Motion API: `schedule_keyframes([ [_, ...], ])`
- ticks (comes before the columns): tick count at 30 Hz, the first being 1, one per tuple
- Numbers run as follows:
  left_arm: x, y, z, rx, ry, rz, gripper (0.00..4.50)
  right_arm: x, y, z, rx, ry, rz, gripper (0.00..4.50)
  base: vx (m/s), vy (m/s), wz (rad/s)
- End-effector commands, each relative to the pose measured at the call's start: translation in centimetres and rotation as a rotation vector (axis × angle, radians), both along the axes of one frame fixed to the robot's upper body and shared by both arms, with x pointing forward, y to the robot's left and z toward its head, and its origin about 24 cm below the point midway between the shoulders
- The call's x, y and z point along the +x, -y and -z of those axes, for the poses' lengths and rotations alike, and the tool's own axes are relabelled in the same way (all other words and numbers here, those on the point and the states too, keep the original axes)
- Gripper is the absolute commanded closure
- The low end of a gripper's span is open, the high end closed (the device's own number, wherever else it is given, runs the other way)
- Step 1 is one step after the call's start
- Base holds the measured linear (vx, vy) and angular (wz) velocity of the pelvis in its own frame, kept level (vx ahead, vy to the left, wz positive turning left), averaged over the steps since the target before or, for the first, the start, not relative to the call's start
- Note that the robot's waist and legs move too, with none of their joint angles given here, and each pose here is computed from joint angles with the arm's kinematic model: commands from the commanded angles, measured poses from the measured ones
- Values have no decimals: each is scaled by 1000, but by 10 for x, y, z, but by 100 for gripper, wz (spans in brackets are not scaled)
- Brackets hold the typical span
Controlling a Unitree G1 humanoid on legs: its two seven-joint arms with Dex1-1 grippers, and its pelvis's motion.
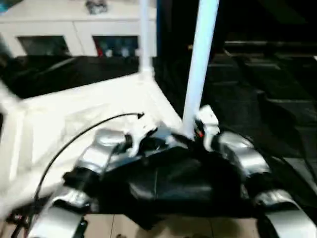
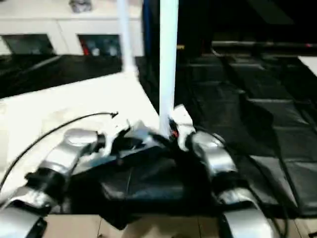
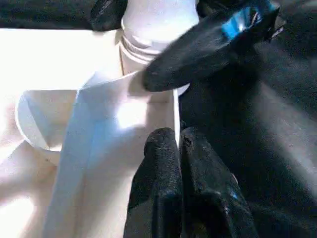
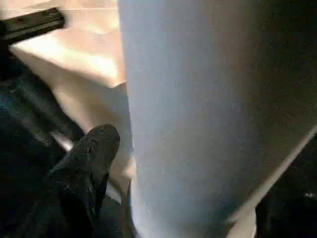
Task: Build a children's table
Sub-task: Rotate leg to tighten
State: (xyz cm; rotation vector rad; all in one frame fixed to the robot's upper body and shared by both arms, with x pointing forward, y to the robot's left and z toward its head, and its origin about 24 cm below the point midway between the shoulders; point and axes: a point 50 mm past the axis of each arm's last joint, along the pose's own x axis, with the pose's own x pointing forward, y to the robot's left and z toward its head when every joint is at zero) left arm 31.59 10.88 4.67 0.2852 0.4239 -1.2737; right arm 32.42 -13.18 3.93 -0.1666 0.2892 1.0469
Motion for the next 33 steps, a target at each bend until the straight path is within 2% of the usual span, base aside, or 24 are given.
schedule_keyframes([
  [1, -9, 20, -7, -46, 11, 153, 450, -13, -21, -1, 9, -29, -217, 68, 0, 0, 0],
  [6, -16, 13, -8, -43, -35, 217, 450, -23, -14, -1, -12, -66, -311, 68, 0, 0, 0],
  [8, -17, 12, -8, -43, -42, 230, 450, -24, -13, -1, -13, -73, -321, 93, 0, 0, 0],
  [11, -20, 8, -8, -37, -54, 257, 450, -28, -12, -1, -8, -98, -348, 104, 0, 0, 0],
  [14, -21, 7, -8, -33, -59, 260, 450, -30, -13, -2, -5, -106, -356, 141, 0, 0, 0],
  [20, -17, 11, -7, -35, -47, 202, 450, -29, -18, -1, 42, -121, -305, 181, 0, 0, 0],
  [21, -14, 13, -7, -40, -39, 163, 450, -25, -20, 1, 43, -111, -250, 184, 0, 0, 0],
  [22, -3, 19, -8, -41, -3, 60, 450, -14, -25, 8, 22, -82, -86, 184, 0, 0, 0],
  [25, 8, 25, -8, -23, 21, -53, 450, -2, -30, 16, -5, -88, 109, 187, 0, 0, 0],
  [28, 20, 33, -10, -15, 48, -174, 450, 5, -37, 21, -14, -102, 245, 189, 0, 0, 0],
  [33, 28, 50, -15, -30, 66, -261, 450, 12, -57, 26, -45, -105, 398, 189, 0, 0, 0],
])
